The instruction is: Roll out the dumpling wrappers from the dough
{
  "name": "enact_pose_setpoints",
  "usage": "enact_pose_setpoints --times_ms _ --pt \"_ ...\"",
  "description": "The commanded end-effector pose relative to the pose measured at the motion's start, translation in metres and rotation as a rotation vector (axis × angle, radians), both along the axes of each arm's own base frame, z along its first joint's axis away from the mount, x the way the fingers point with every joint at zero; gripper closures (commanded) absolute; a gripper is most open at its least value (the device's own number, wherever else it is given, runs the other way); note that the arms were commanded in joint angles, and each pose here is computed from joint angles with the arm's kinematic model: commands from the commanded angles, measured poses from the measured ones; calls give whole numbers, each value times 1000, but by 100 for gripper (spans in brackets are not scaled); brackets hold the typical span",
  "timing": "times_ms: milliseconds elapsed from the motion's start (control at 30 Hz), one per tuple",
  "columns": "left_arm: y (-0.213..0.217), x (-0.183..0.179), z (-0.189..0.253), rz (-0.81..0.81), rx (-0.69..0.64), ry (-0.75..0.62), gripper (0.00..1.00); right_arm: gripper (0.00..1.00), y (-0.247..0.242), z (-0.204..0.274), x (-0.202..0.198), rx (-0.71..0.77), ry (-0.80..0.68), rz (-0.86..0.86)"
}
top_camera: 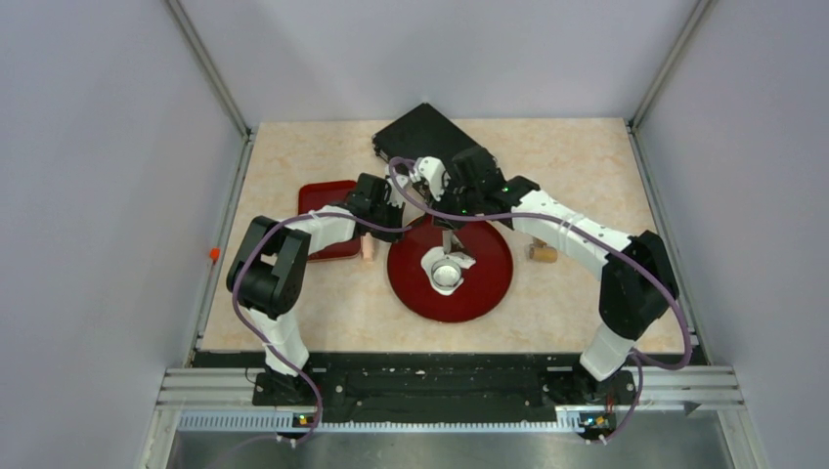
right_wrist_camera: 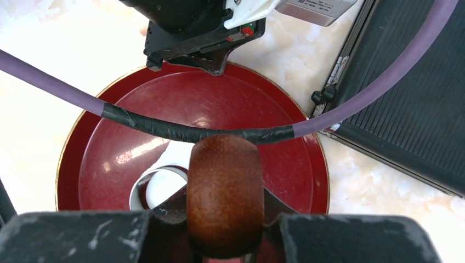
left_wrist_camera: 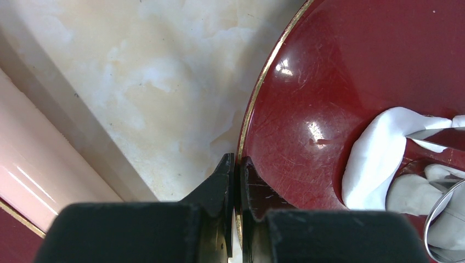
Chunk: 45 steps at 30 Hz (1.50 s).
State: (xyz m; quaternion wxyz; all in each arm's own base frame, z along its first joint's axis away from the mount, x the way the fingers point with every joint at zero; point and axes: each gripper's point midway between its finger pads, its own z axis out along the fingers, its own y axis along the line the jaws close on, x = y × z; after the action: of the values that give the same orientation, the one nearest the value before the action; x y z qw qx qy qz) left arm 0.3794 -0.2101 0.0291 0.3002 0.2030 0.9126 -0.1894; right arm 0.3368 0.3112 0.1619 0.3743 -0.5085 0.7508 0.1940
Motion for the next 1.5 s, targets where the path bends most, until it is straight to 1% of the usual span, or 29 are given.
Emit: enact_pose_setpoints --times_ms 0,100,167,300,467,700,867,1167,1467 --pt "11 10 12 39 22 -61 100 100 0 95 42 81 -327 -57" --pt "11 10 12 38 21 -61 100 100 -9 114 30 88 -341 -55" --pt "11 9 12 38 22 -60 100 100 -18 118 21 71 -340 -53" --pt "11 10 12 38 21 -61 100 100 -39 111 -1 18 -320 -40" --pt "11 10 12 38 21 -59 100 100 -56 82 -35 -40 -227 14" --pt "11 10 12 38 20 -60 100 100 -56 39 -69 -25 -89 96" --pt "11 10 12 39 22 -61 100 100 -52 21 -71 -19 -51 106" --pt "11 10 12 38 23 -61 100 100 -37 8 -70 19 -1 127" --pt "11 10 12 39 22 -61 100 100 -36 -5 -46 -9 -65 76"
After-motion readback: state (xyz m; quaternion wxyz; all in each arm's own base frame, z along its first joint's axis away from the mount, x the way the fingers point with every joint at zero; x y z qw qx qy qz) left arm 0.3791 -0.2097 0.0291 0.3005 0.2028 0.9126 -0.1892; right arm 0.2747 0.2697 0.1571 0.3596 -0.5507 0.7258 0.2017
